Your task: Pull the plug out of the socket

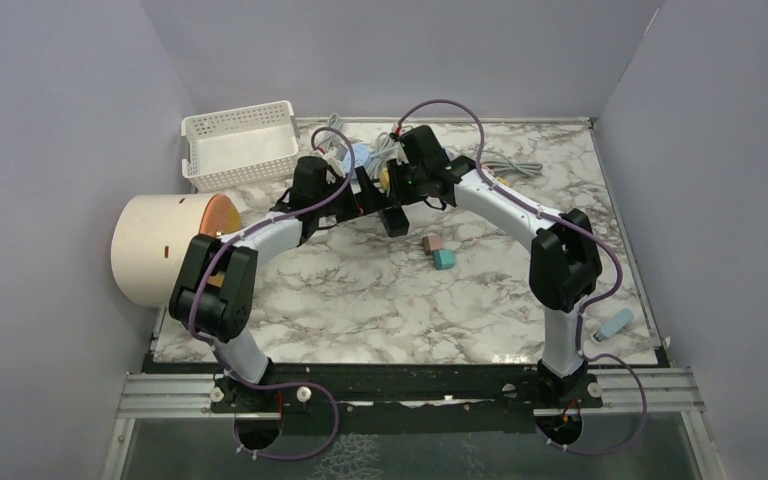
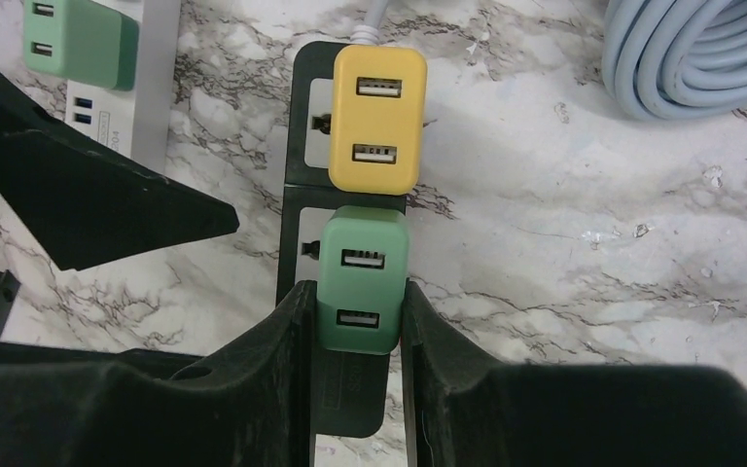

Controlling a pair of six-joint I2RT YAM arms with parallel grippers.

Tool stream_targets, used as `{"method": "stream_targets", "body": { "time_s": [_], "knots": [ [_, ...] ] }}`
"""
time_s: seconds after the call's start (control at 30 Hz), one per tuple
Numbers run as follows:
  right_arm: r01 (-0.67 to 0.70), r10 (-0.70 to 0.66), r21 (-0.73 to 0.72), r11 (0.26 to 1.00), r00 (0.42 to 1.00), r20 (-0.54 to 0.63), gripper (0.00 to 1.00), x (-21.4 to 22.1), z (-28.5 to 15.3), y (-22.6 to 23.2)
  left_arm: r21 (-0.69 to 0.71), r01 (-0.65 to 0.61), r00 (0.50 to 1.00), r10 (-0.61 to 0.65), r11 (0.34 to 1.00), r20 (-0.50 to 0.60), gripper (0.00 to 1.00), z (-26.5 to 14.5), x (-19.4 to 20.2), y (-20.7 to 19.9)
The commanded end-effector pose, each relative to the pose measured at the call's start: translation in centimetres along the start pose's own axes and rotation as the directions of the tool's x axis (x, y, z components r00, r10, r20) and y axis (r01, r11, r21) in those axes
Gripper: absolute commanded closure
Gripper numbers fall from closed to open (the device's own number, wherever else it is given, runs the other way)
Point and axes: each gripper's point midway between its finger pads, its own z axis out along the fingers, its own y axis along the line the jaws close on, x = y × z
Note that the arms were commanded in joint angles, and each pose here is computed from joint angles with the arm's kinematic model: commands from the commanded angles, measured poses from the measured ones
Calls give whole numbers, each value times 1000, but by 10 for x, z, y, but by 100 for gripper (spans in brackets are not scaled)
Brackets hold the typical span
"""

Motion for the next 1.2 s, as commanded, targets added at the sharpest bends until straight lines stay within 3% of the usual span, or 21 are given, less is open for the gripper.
{"method": "stream_targets", "body": {
  "time_s": [0.0,0.17,0.37,0.47,0.57,0.63,0.87,1.07,1.17],
  "knots": [
    [-37,48,-71,997,987,154,99,-55,-35,16,33,31,999,-29,999,-44,10,16,11,-3],
    [-82,95,-77,994,979,183,99,-64,-46,7,20,58,995,-56,998,-84,11,22,24,2],
    [-92,126,-172,981,972,197,99,-72,-55,19,125,99,993,-90,987,-76,12,24,25,-15],
    [-93,138,-227,970,971,194,99,-73,-59,29,169,117,991,-105,979,-78,19,27,25,-23],
    [-97,150,-256,962,969,198,99,-76,-64,34,218,134,989,-116,967,-96,55,32,26,-31],
    [-95,152,-270,958,968,201,99,-78,-67,37,230,149,986,-128,962,-105,98,34,27,-33],
    [-90,154,-269,959,962,226,99,-92,-101,28,181,220,974,-205,959,-95,100,37,30,-17],
    [-84,246,-460,884,919,307,99,-110,-176,14,114,306,951,-300,945,-70,100,40,28,9],
    [-68,239,-502,862,928,286,99,-96,-194,11,112,303,953,-299,947,-46,100,40,18,12]
  ]
}}
